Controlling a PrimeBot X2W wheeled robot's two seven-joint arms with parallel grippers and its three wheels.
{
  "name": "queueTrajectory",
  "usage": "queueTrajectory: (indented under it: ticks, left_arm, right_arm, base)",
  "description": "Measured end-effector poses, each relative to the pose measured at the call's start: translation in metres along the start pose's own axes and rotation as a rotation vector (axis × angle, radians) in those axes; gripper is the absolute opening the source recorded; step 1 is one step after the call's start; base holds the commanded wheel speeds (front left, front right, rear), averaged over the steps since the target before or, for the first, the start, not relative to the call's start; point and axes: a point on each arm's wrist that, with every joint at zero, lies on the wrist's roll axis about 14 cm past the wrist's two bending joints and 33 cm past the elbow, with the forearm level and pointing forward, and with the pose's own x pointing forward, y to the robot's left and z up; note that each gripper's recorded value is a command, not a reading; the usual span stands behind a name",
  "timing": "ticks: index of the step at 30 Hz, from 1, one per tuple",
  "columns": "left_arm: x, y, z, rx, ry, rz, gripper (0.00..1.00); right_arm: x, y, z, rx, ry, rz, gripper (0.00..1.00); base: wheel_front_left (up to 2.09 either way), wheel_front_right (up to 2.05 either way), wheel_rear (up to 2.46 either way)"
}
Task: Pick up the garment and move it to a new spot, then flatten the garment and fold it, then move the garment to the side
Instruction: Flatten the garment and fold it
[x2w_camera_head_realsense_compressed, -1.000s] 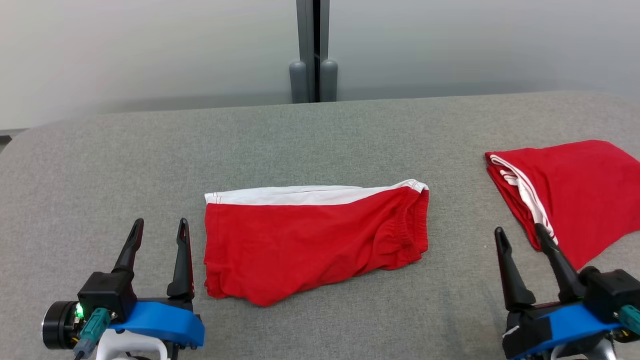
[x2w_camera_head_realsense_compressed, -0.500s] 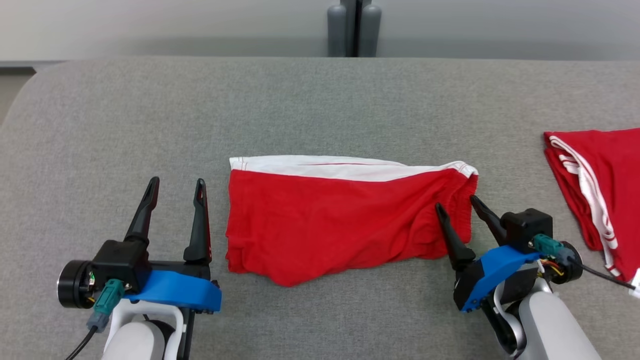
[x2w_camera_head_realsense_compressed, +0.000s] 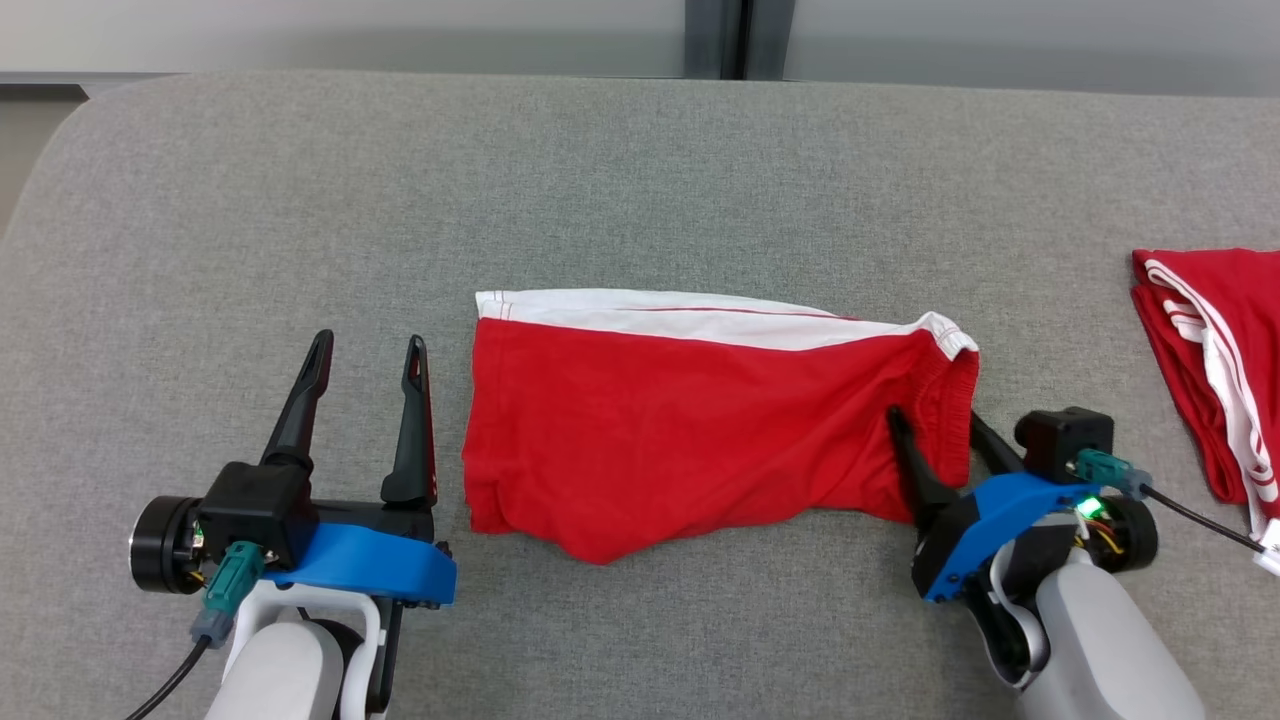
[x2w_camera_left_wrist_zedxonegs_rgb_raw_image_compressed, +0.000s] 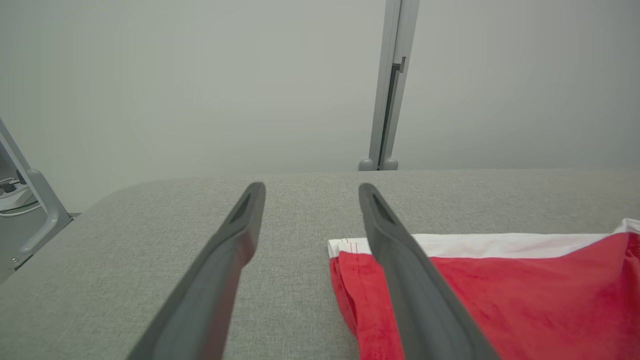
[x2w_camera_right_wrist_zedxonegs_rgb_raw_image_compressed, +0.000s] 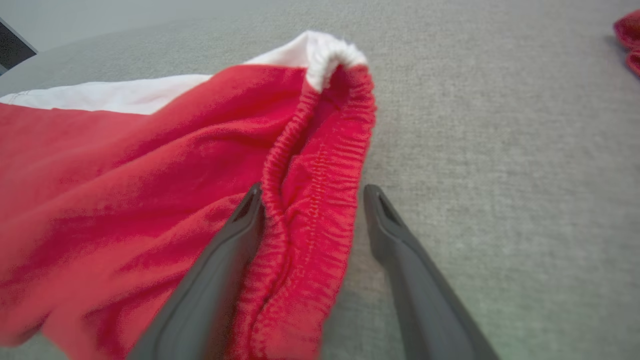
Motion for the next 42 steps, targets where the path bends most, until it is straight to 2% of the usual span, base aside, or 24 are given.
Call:
queueTrajectory:
  ticks: [2,3,10,16,19,24,33,37,42]
  left_arm:
    - [0.0,0.0,-0.001,0.0,0.003,-0.001,1.0]
    - [0.001,-0.001,-0.001,0.0,0.002,-0.001,1.0]
    - [0.003,-0.006,0.0,0.002,-0.003,-0.014,1.0]
    - [0.003,-0.013,0.006,0.004,-0.017,-0.037,1.0]
    - [0.004,-0.015,0.009,0.006,-0.023,-0.041,1.0]
    - [0.004,-0.019,0.012,0.007,-0.028,-0.052,1.0]
    - [0.004,-0.016,0.008,0.006,-0.013,-0.042,1.0]
    - [0.003,-0.012,0.006,0.003,-0.01,-0.027,1.0]
    - [0.002,-0.006,0.0,0.001,0.002,-0.008,1.0]
  right_arm:
    - [0.003,0.006,-0.001,0.015,0.008,0.02,0.15]
    - [0.004,0.01,-0.001,0.033,0.01,0.029,0.0]
    - [-0.003,0.009,0.002,0.088,-0.022,0.039,0.0]
    - [-0.025,-0.033,0.005,0.104,-0.047,-0.039,0.0]
    - [-0.031,-0.038,0.015,0.126,-0.059,-0.04,0.0]
    - [-0.031,-0.008,0.041,0.244,-0.068,0.072,0.0]
    - [-0.022,0.101,0.057,0.507,0.117,0.434,0.0]
    - [-0.009,0.13,0.06,0.549,0.15,0.505,0.0]
    - [0.012,0.149,0.051,0.521,0.176,0.514,0.0]
  base:
    - [0.0,0.0,0.0]
    - [0.0,0.0,0.0]
    - [0.0,0.0,0.0]
    - [0.0,0.0,0.0]
    - [0.0,0.0,0.0]
    - [0.0,0.0,0.0]
    - [0.0,0.0,0.0]
    - [0.0,0.0,0.0]
    - [0.0,0.0,0.0]
